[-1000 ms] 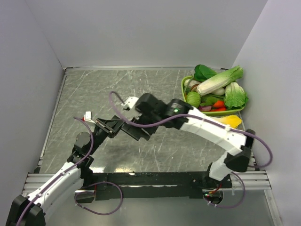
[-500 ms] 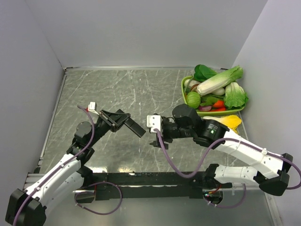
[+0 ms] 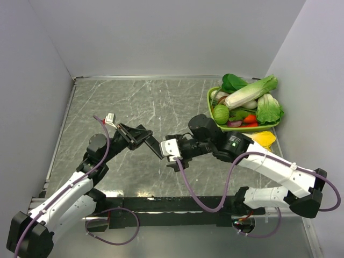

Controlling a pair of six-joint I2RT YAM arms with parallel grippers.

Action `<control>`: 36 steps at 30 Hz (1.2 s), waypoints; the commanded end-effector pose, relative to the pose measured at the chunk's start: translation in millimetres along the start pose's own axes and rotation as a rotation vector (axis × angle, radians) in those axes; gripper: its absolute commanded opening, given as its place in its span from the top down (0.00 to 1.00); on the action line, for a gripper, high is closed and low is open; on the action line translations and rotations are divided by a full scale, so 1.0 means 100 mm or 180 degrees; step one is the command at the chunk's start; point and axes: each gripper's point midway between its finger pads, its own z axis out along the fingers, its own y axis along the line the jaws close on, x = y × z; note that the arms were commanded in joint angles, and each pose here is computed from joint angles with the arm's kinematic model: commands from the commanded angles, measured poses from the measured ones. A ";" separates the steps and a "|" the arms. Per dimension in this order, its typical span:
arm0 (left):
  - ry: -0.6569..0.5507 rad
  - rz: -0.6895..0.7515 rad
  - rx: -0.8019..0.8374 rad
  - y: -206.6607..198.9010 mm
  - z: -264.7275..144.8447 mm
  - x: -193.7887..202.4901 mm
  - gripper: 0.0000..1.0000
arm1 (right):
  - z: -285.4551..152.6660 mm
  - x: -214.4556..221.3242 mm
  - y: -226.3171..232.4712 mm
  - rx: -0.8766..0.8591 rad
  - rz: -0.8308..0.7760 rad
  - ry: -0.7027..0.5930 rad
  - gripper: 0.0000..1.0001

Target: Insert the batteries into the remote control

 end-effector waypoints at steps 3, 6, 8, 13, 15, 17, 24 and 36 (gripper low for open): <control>0.0068 0.0128 0.0247 -0.32 -0.02 0.01 0.97 | -0.02 -0.19 -0.03 -0.0167 -0.0289 -0.0153 0.32; 0.0100 0.0147 0.0261 -0.35 -0.03 0.02 0.97 | 0.00 -0.17 -0.05 -0.0182 -0.0335 -0.0126 0.36; 0.0132 0.0155 0.0271 -0.36 -0.03 0.04 0.97 | 0.03 -0.16 -0.05 -0.0216 -0.0358 -0.0099 0.37; 0.0177 0.0186 0.0293 -0.39 -0.03 0.06 0.97 | 0.07 -0.11 -0.07 -0.0238 -0.0380 -0.0049 0.39; 0.0196 0.0189 0.0301 -0.39 -0.04 0.07 0.97 | 0.07 -0.11 -0.08 -0.0234 -0.0375 -0.0053 0.40; 0.0205 0.0191 0.0306 -0.39 -0.04 0.08 0.97 | 0.10 -0.12 -0.09 -0.0247 -0.0387 -0.0067 0.42; 0.0230 0.0242 0.0376 -0.45 -0.05 0.09 0.97 | 0.14 -0.08 -0.11 -0.0274 -0.0376 -0.0010 0.44; 0.0253 0.0247 0.0622 -0.61 -0.08 0.11 0.98 | 0.27 0.22 -0.06 -0.0318 -0.0252 0.0244 0.53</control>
